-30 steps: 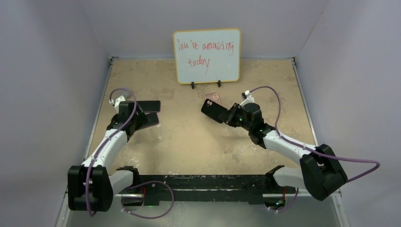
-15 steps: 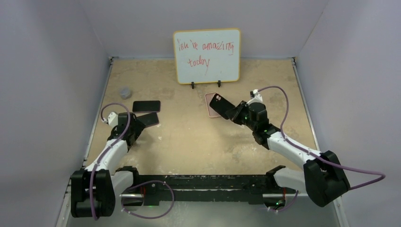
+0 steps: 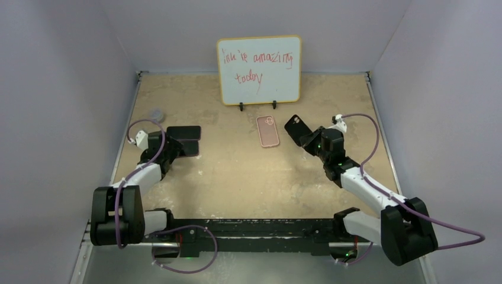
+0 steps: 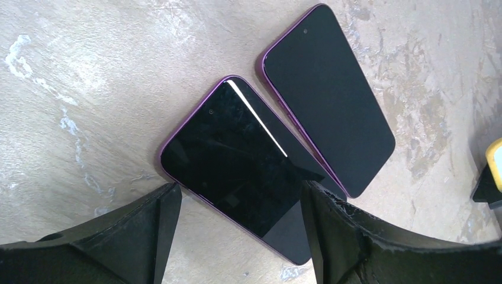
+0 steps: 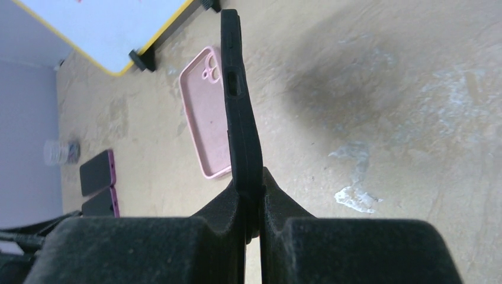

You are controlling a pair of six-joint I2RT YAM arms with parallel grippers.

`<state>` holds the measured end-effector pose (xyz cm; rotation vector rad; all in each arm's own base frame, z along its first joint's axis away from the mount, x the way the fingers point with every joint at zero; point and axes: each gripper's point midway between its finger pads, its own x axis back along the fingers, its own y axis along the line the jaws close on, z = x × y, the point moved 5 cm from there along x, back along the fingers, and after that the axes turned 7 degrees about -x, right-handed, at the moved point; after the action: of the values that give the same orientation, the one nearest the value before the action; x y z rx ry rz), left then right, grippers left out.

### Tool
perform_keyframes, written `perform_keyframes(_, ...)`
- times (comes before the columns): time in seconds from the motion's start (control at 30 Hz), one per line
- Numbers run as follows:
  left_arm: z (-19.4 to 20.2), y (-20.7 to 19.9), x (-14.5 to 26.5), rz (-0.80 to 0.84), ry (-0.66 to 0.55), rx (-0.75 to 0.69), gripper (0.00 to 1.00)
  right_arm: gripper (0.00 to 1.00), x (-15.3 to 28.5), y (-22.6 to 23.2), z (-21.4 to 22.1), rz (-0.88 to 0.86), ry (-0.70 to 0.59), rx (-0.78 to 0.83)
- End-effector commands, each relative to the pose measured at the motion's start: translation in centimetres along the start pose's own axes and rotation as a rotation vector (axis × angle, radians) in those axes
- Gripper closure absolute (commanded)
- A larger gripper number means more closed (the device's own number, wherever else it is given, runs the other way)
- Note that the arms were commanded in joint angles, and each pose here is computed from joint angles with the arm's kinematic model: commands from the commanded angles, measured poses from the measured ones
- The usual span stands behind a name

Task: Take the phone out of the phone case
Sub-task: Place the phone case at the center of the board.

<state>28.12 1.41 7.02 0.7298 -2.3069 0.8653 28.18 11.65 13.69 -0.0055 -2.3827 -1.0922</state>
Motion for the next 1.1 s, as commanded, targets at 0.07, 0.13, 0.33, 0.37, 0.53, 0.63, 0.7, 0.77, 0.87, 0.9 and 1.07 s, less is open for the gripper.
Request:
perform_keyframes(0.07, -2.8, -2.0, 0.4, 0.073, -0.073, 0.017, 0.24, 1.00, -1.0, -0.3, -2.4, 0.077, -0.161, -0.084)
perform_keyframes(0.13, -2.9, -2.2, 0.3, 0.090, -0.068, 0.022, 0.24, 1.00, -1.6, -0.2, -2.8, 0.088, -0.185, -0.097)
perform_keyframes(0.33, -3.3, -2.8, 0.9, 0.128, -0.011, 0.038, 0.23, 1.00, -3.9, 0.6, -2.9, 0.074, -0.188, -0.137)
perform_keyframes(0.37, -3.6, -2.8, 1.5, 0.130, -0.020, 0.038, 0.23, 1.00, -4.3, 0.6, -3.1, 0.065, -0.203, -0.139)
perform_keyframes(0.53, -6.7, -3.7, 5.4, 0.164, -0.114, -0.031, 0.22, 1.00, -6.4, 0.5, -1.2, 0.036, -0.121, -0.185)
perform_keyframes(0.63, -8.9, -4.5, 8.1, 0.194, -0.175, -0.109, 0.21, 1.00, -7.2, -0.5, -0.2, 0.053, -0.113, -0.239)
perform_keyframes(0.7, -10.0, -5.0, 9.5, 0.191, -0.200, -0.169, 0.17, 1.00, -7.7, -0.9, 0.3, 0.061, -0.109, -0.268)
perform_keyframes(0.77, -10.8, -5.9, 10.9, 0.208, -0.227, -0.245, 0.16, 0.99, -8.2, -1.1, 0.9, 0.069, -0.096, -0.290)
perform_keyframes(0.87, -11.6, -6.8, 12.9, 0.217, -0.278, -0.333, 0.15, 0.92, -8.9, -1.0, 2.0, 0.072, -0.079, -0.301)
perform_keyframes(0.9, -11.6, -7.2, 13.6, 0.226, -0.290, -0.370, 0.15, 0.89, -9.1, -0.8, 2.4, 0.080, -0.075, -0.296)
perform_keyframes(1.07, -11.9, -7.7, 16.1, 0.225, -0.362, -0.494, 0.15, 0.70, -9.1, -1.5, 3.4, 0.161, -0.086, -0.291)
